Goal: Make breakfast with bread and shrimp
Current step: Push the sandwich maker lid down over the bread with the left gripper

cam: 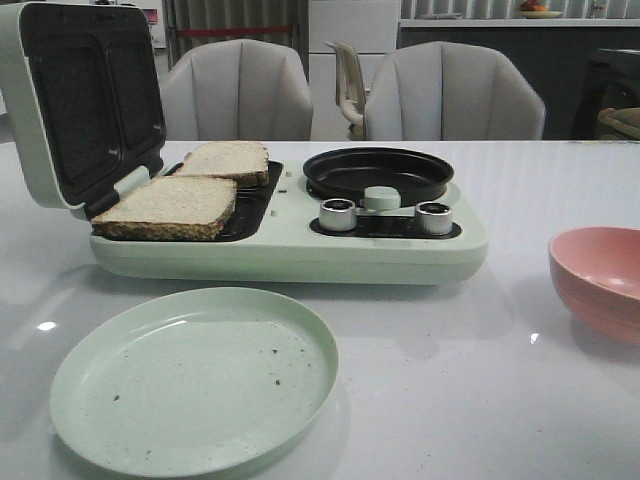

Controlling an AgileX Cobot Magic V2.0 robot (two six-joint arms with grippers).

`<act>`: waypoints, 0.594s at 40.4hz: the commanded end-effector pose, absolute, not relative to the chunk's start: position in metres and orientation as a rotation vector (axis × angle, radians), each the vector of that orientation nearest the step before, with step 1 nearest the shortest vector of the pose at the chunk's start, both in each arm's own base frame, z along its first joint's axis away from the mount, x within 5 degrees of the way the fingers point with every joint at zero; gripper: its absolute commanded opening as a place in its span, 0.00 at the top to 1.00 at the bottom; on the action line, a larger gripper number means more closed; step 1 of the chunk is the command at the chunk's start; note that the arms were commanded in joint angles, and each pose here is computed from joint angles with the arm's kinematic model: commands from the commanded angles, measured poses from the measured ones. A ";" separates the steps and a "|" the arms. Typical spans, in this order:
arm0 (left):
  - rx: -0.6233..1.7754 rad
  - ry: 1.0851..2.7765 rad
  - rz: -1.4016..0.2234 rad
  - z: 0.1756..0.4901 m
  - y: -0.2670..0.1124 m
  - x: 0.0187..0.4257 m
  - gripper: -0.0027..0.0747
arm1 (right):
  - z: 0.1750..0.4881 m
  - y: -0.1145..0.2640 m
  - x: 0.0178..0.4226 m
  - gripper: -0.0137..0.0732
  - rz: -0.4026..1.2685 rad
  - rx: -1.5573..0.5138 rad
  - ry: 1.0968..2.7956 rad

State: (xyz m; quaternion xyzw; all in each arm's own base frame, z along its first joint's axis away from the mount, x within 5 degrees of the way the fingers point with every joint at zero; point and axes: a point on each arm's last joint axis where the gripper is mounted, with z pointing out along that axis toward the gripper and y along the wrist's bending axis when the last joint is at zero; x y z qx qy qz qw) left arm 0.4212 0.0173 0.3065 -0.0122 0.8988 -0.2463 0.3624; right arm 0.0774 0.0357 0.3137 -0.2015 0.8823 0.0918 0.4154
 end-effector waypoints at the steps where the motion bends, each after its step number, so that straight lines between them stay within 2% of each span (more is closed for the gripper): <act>1: 0.003 2.200 -0.667 0.343 0.001 0.415 0.84 | 0.326 0.036 0.081 0.25 0.237 -0.479 2.135; 24: 0.157 2.206 -0.698 0.342 -0.054 0.413 0.84 | 0.326 0.036 0.081 0.25 0.237 -0.479 2.135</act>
